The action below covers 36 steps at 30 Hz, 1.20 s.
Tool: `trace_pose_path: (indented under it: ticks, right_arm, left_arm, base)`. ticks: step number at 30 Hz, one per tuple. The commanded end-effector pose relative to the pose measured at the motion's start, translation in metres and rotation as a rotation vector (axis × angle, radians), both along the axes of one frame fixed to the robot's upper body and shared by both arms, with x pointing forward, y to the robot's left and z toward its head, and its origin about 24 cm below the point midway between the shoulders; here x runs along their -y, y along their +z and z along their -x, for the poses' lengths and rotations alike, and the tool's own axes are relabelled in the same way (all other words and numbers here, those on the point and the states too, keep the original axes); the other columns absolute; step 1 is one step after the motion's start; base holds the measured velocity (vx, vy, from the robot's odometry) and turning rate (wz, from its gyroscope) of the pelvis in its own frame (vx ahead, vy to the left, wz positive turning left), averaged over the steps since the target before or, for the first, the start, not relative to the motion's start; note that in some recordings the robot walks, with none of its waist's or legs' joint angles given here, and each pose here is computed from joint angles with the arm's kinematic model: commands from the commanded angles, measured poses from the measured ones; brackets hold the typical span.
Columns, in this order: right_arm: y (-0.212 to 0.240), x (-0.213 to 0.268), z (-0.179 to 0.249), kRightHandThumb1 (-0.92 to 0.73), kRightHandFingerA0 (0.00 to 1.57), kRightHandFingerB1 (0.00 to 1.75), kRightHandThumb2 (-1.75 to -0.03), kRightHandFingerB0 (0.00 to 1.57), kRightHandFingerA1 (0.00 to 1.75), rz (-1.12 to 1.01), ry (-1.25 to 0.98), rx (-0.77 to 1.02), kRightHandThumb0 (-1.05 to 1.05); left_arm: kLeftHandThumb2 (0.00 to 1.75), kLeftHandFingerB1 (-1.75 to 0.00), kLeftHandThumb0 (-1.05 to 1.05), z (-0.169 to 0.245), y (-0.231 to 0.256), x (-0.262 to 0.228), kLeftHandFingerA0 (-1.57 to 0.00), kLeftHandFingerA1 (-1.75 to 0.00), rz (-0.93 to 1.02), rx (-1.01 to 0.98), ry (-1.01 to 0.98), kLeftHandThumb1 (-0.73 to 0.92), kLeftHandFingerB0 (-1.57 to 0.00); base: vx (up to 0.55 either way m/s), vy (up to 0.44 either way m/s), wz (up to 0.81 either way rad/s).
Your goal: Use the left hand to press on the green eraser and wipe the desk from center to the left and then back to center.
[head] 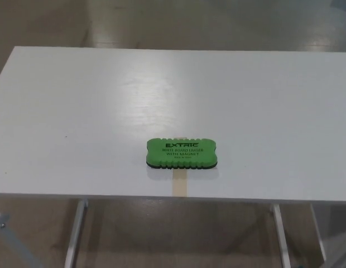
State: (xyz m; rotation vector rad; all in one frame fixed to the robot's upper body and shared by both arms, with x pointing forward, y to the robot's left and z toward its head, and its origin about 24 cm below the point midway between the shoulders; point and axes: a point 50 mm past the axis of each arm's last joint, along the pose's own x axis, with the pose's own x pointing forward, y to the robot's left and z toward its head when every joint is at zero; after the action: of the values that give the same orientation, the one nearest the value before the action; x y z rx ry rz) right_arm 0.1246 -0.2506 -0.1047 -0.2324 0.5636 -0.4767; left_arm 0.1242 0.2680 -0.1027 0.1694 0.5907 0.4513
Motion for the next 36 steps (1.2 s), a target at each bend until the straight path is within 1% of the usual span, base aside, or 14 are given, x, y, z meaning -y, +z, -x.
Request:
trace_pose_path:
  ticks: [1, 6, 11, 12, 13, 14, 15, 16, 19, 20, 26, 28, 30, 36]
  right_arm:
    - [0.007, 0.002, 0.0, -0.67, 0.85, 0.49, -0.59, 0.54, 0.59, 0.047, -0.052, 0.088, -0.2]
    - [0.005, 0.002, 0.002, -0.66, 0.85, 0.48, -0.59, 0.54, 0.58, 0.07, -0.033, 0.071, -0.2]
    - [0.005, 0.0, 0.004, -0.66, 0.85, 0.47, -0.6, 0.5, 0.58, 0.07, -0.003, 0.078, -0.21]
    - [0.005, 0.0, 0.005, -0.66, 0.82, 0.46, -0.59, 0.49, 0.56, 0.069, 0.013, 0.077, -0.21]
    - [0.005, 0.001, 0.006, -0.66, 0.82, 0.46, -0.59, 0.49, 0.56, 0.068, 0.034, 0.076, -0.21]
    - [0.005, 0.001, 0.007, -0.67, 0.79, 0.45, -0.6, 0.47, 0.55, 0.048, 0.067, 0.082, -0.22]
    - [0.005, 0.001, 0.007, -0.67, 0.79, 0.45, -0.6, 0.47, 0.55, 0.045, 0.071, 0.083, -0.22]
    - [0.005, 0.002, 0.006, -0.67, 0.77, 0.45, -0.6, 0.46, 0.55, 0.032, 0.078, 0.082, -0.22]
    - [0.004, 0.001, 0.004, -0.67, 0.76, 0.44, -0.6, 0.44, 0.55, 0.015, 0.087, 0.082, -0.23]
    - [0.004, 0.0, 0.003, -0.67, 0.76, 0.44, -0.6, 0.44, 0.56, 0.004, 0.085, 0.088, -0.23]
    - [0.003, 0.0, 0.003, -0.68, 0.75, 0.44, -0.6, 0.44, 0.56, -0.002, 0.082, 0.093, -0.23]
    - [0.003, 0.0, 0.003, -0.68, 0.76, 0.44, -0.6, 0.44, 0.57, -0.009, 0.075, 0.095, -0.23]
    - [0.003, 0.0, 0.003, -0.68, 0.77, 0.44, -0.6, 0.44, 0.57, -0.015, 0.071, 0.096, -0.23]
    - [0.003, 0.0, 0.004, -0.69, 0.77, 0.44, -0.6, 0.45, 0.57, -0.004, 0.076, 0.092, -0.23]
  left_arm:
    - [0.61, -0.38, -0.34, 0.002, 0.005, -0.002, -0.58, -0.5, -0.017, 0.08, 0.051, 0.72, -0.58]
    - [0.61, -0.37, -0.36, 0.002, 0.003, 0.0, -0.55, -0.47, -0.012, 0.071, 0.038, 0.69, -0.55]
    - [0.6, -0.35, -0.39, -0.001, 0.003, 0.005, -0.51, -0.41, -0.006, 0.053, -0.036, 0.67, -0.49]
    - [0.6, -0.35, -0.41, -0.002, 0.003, 0.005, -0.61, -0.41, 0.014, 0.055, -0.093, 0.66, -0.46]
    - [0.6, -0.35, -0.41, -0.002, 0.005, 0.004, -0.61, -0.41, 0.038, 0.055, -0.164, 0.66, -0.46]
    - [0.6, -0.38, -0.38, -0.006, 0.01, 0.003, -0.8, -0.46, 0.154, 0.059, -0.312, 0.67, -0.6]
    - [0.6, -0.38, -0.38, -0.006, 0.01, 0.003, -0.8, -0.46, 0.168, 0.059, -0.328, 0.67, -0.6]
    - [0.6, -0.42, -0.35, -0.009, 0.014, 0.003, -0.89, -0.48, 0.237, 0.057, -0.445, 0.67, -0.72]
    - [0.61, -0.44, -0.33, -0.015, 0.027, 0.01, -0.9, -0.48, 0.313, 0.08, -0.687, 0.69, -0.76]
    - [0.62, -0.44, -0.33, -0.018, 0.038, 0.019, -0.89, -0.48, 0.325, 0.087, -0.865, 0.69, -0.77]
    - [0.62, -0.45, -0.31, -0.025, 0.055, 0.037, -0.88, -0.48, 0.412, 0.078, -1.124, 0.7, -0.8]
    - [0.61, -0.47, -0.3, -0.027, 0.069, 0.054, -0.9, -0.5, 0.527, 0.082, -1.255, 0.68, -0.85]
    - [0.61, -0.47, -0.3, -0.027, 0.077, 0.064, -0.9, -0.51, 0.566, 0.083, -1.316, 0.69, -0.84]
    - [0.61, -0.48, -0.3, -0.033, 0.107, 0.089, -0.9, -0.51, 0.581, 0.139, -1.506, 0.69, -0.84]
  base:
    - [0.0, 0.0, 0.0]
    - [0.0, 0.0, 0.0]
    - [0.0, 0.0, 0.0]
    - [0.0, 0.0, 0.0]
    - [0.0, 0.0, 0.0]
    - [0.0, 0.0, 0.0]
    - [0.0, 0.0, 0.0]
    - [0.0, 0.0, 0.0]
    - [0.0, 0.0, 0.0]
    - [0.0, 0.0, 0.0]
    - [0.0, 0.0, 0.0]
    - [0.0, 0.0, 0.0]
    - [0.0, 0.0, 0.0]
    - [0.0, 0.0, 0.0]
